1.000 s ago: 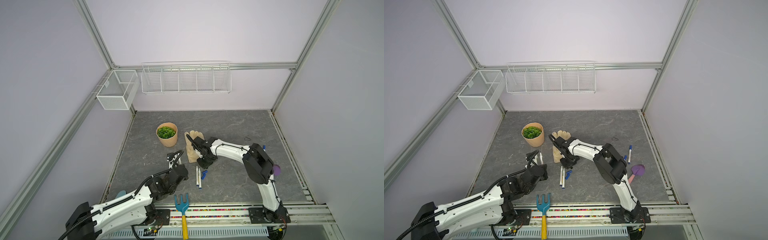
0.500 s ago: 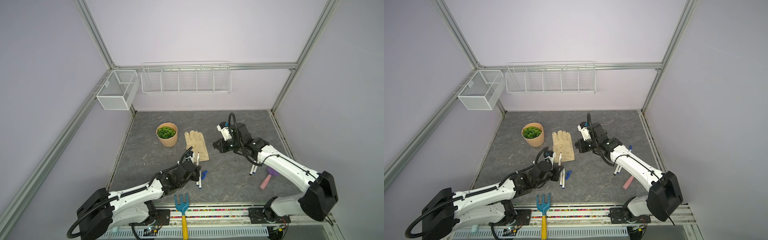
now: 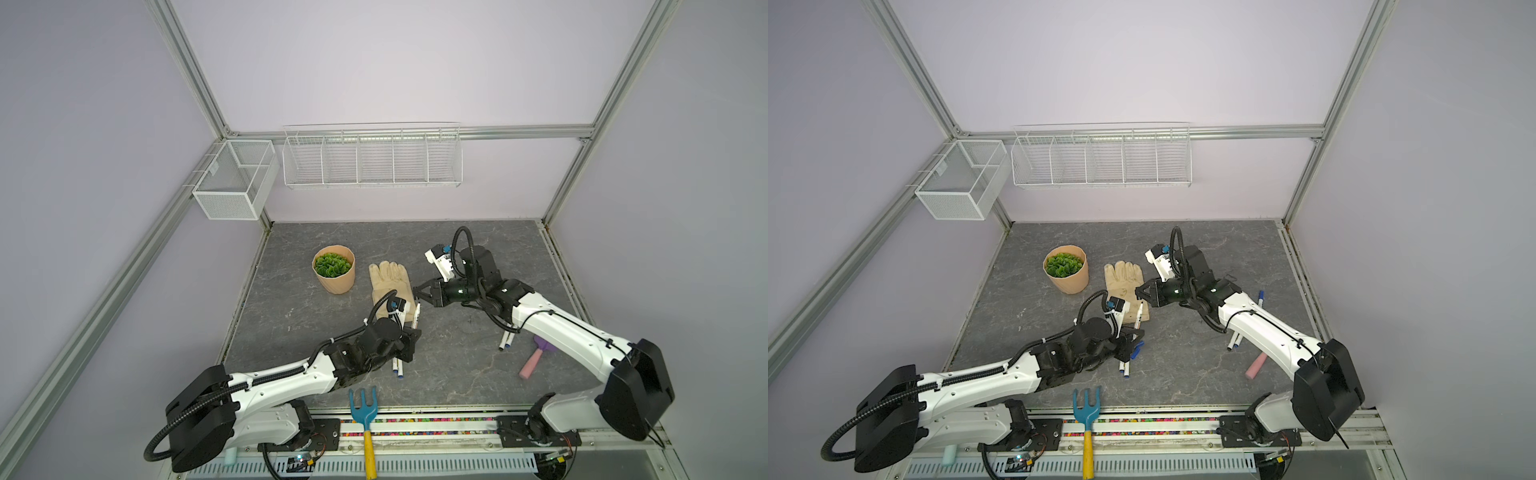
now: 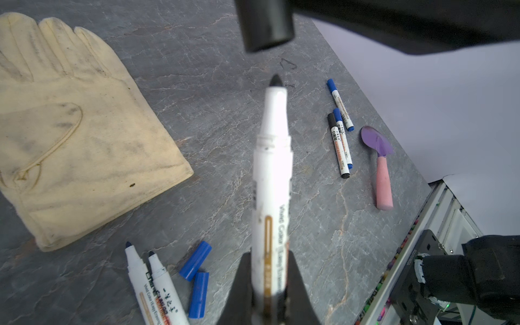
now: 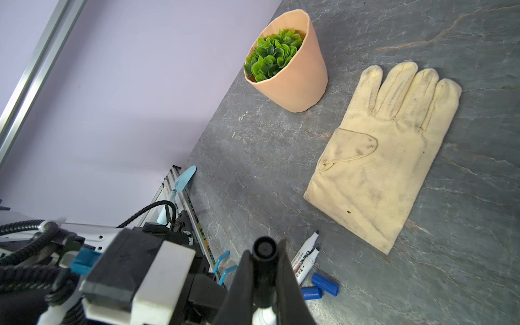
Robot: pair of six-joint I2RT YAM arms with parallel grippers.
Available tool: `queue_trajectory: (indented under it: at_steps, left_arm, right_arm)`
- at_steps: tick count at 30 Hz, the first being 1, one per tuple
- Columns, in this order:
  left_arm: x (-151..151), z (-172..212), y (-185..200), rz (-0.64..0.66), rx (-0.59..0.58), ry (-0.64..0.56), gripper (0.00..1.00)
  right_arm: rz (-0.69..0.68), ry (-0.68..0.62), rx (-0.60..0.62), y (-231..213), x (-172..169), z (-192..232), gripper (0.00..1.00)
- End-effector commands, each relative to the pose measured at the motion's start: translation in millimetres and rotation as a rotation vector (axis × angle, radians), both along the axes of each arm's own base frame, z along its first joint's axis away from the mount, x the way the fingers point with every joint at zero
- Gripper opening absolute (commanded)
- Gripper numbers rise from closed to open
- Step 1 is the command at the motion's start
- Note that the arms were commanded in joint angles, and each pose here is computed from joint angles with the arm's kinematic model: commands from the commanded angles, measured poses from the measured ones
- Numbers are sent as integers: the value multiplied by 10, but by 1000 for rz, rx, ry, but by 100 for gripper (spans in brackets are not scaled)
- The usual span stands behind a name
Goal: Insert the pens into the pen caps
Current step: 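Lift the black cap with the right gripper over the held marker tip, then press the black cap down onto the tip with the right gripper while the left holds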
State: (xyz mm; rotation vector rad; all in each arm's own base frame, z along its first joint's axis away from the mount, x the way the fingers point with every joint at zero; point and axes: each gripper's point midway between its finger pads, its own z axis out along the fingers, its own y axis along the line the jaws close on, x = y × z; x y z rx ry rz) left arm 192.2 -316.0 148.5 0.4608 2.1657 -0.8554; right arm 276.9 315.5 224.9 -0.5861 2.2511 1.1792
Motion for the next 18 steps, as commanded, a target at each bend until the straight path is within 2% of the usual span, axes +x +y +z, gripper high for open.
queue_trajectory:
  at_steps: [1, 11, 18]
  left_arm:
    - [12, 144, -63, -15, -22, -33, 0]
    - [9, 127, -29, -5, -21, -30, 0]
    - [37, 210, -42, 5, -50, -56, 0]
  right_arm:
    - [27, -2, -24, 8, -52, -58, 8]
    - [18, -18, -67, -66, -65, -107, 7]
    - [72, 2, -38, -22, -186, -77, 7]
